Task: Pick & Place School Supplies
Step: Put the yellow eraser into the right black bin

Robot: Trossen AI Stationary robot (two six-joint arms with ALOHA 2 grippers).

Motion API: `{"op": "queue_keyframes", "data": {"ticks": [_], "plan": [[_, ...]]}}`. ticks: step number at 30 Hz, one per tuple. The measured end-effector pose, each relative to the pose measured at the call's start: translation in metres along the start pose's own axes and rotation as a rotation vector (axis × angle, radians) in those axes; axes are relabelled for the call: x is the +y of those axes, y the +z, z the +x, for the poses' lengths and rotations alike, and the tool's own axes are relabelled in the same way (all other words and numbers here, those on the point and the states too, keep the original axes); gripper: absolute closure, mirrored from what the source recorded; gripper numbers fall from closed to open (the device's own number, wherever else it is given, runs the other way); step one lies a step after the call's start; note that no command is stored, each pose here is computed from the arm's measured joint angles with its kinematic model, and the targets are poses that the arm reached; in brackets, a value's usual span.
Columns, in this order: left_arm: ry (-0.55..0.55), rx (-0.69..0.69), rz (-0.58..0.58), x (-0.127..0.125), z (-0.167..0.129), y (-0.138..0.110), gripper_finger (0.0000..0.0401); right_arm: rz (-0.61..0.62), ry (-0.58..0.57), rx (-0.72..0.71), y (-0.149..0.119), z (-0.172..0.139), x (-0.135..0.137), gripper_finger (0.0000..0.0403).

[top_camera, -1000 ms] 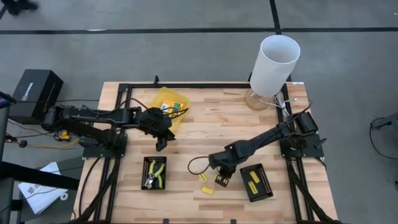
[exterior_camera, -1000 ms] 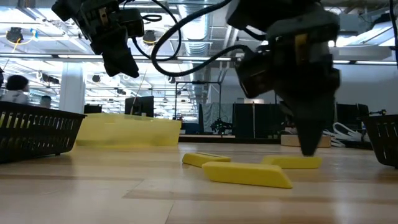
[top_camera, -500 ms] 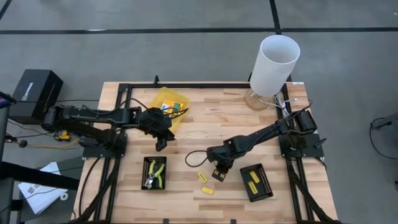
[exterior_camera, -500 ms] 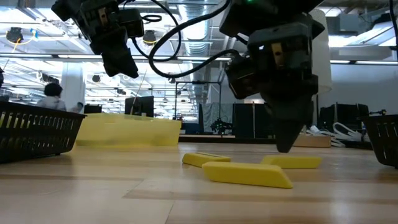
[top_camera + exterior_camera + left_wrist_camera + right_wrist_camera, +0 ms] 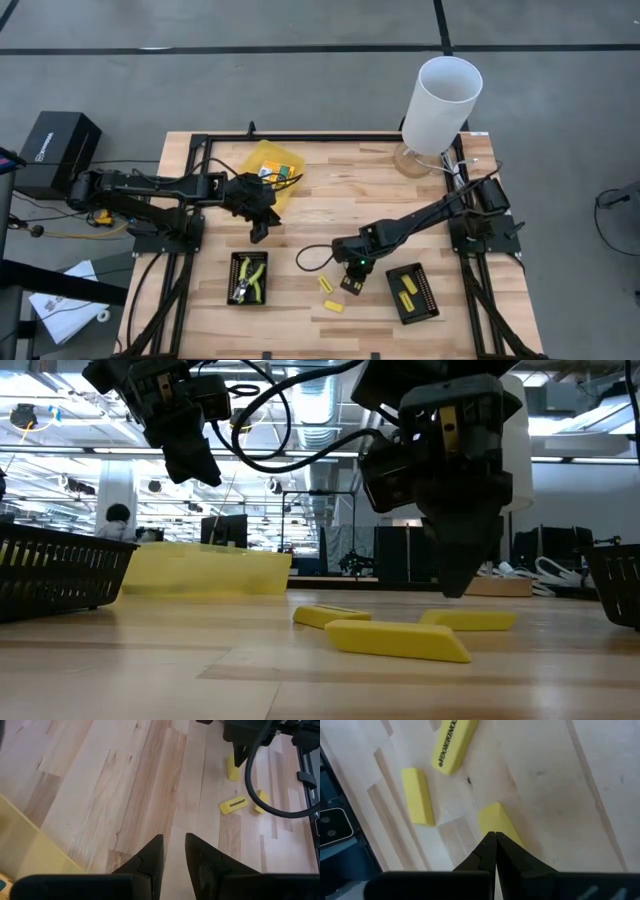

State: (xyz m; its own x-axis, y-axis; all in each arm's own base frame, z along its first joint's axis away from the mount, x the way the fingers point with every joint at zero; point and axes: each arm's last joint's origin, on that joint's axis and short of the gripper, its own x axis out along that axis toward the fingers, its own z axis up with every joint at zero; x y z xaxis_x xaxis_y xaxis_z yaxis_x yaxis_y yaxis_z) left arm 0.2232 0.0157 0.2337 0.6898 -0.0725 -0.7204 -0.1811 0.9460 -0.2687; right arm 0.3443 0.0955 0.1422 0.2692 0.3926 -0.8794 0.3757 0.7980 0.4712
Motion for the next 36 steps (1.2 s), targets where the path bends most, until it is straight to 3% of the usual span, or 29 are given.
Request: {"op": "queue_keyframes", "data": {"ticks": [36], "plan": [[0.003,0.008,0.017,0.0002,0.0000,-0.0008,0.0325,0.012,-0.035,0.020,-0.0035,0.0005,-0.0019,0.0403]]}}
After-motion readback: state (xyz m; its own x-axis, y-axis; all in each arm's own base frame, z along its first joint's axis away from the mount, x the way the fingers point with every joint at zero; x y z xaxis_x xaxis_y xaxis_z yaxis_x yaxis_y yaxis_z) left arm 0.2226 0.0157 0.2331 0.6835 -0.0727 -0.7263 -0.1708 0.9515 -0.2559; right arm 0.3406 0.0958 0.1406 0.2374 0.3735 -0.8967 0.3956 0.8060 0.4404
